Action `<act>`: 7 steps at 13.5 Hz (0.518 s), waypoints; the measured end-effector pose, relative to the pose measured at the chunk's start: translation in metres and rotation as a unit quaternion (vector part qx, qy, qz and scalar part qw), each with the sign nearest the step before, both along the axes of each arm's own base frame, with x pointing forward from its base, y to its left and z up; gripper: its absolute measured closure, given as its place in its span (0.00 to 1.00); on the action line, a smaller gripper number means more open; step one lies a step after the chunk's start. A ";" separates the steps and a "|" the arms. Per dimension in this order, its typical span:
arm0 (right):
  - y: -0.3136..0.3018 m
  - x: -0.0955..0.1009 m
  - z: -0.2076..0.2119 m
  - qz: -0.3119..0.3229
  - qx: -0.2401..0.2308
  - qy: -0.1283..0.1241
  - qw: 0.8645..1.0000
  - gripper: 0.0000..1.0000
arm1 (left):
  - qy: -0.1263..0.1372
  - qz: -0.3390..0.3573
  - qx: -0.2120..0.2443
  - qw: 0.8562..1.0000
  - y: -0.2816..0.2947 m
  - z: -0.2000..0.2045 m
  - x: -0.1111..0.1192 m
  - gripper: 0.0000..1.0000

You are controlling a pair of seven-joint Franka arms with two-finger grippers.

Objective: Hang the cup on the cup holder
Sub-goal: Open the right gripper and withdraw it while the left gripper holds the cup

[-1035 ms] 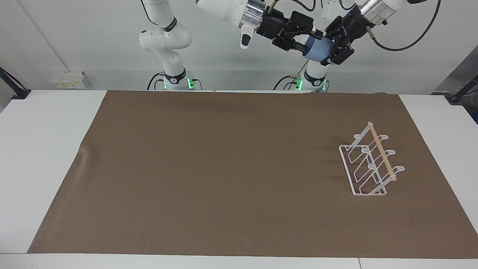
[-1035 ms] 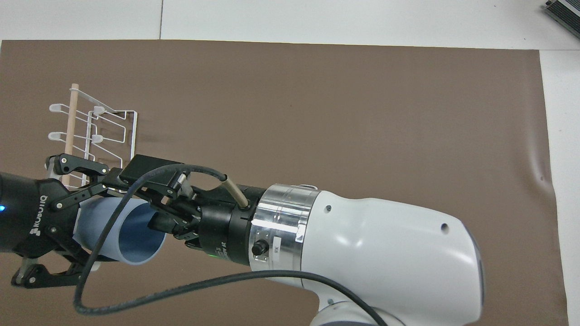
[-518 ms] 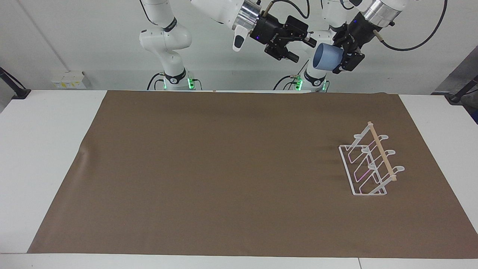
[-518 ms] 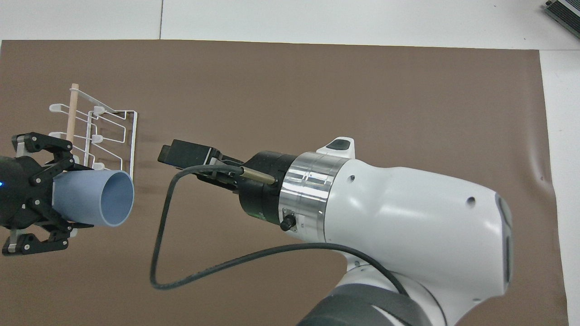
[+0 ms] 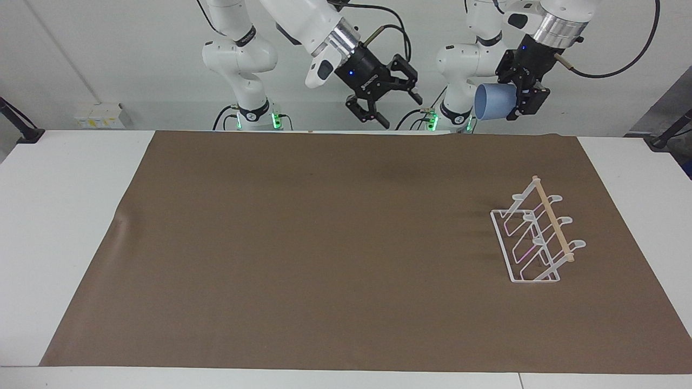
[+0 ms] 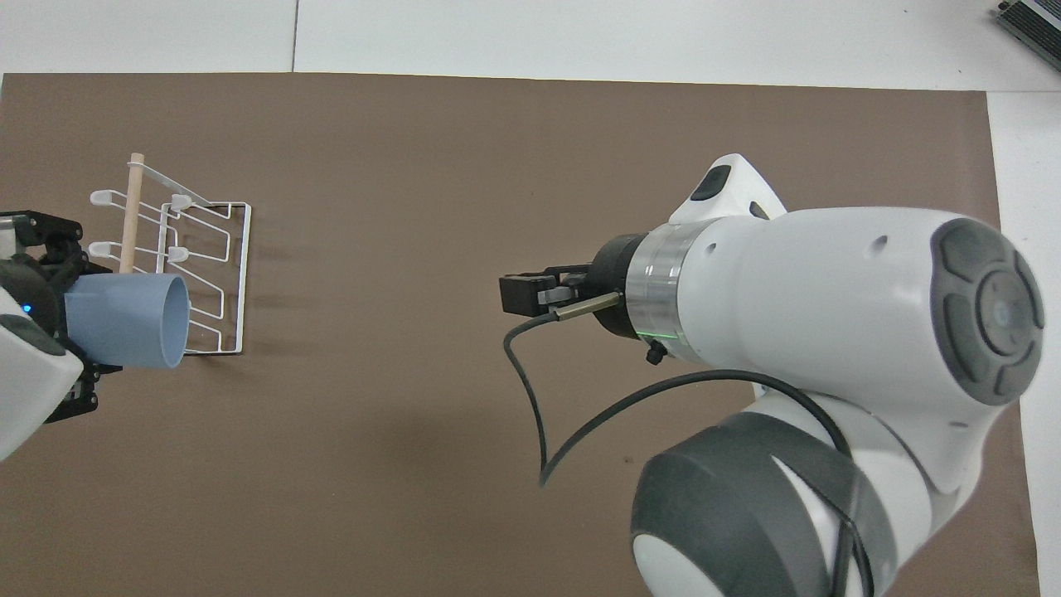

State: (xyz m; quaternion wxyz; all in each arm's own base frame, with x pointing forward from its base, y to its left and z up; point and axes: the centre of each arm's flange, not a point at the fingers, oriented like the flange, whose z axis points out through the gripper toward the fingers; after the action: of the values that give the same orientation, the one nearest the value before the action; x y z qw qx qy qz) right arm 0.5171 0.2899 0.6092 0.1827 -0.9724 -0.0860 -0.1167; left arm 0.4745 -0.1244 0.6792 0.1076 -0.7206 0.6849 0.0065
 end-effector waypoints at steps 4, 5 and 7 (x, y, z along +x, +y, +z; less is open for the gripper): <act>-0.059 0.001 -0.014 -0.012 -0.101 0.067 0.993 0.15 | -0.046 -0.039 0.107 0.992 -0.012 -0.035 0.037 0.21; -0.073 0.000 -0.015 -0.018 -0.121 0.082 0.989 0.15 | -0.050 -0.049 0.128 0.989 -0.015 -0.046 0.042 0.21; -0.095 -0.002 -0.018 -0.030 -0.155 0.104 0.982 0.15 | -0.045 -0.050 0.170 0.983 -0.013 -0.071 0.050 0.21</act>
State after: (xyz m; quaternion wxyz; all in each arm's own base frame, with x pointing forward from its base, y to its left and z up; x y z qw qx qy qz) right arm 0.5155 0.1944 0.5913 0.0345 -0.9979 -0.0545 -0.0056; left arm 0.5249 -0.1372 0.6082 0.2594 -0.6566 0.7032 0.0846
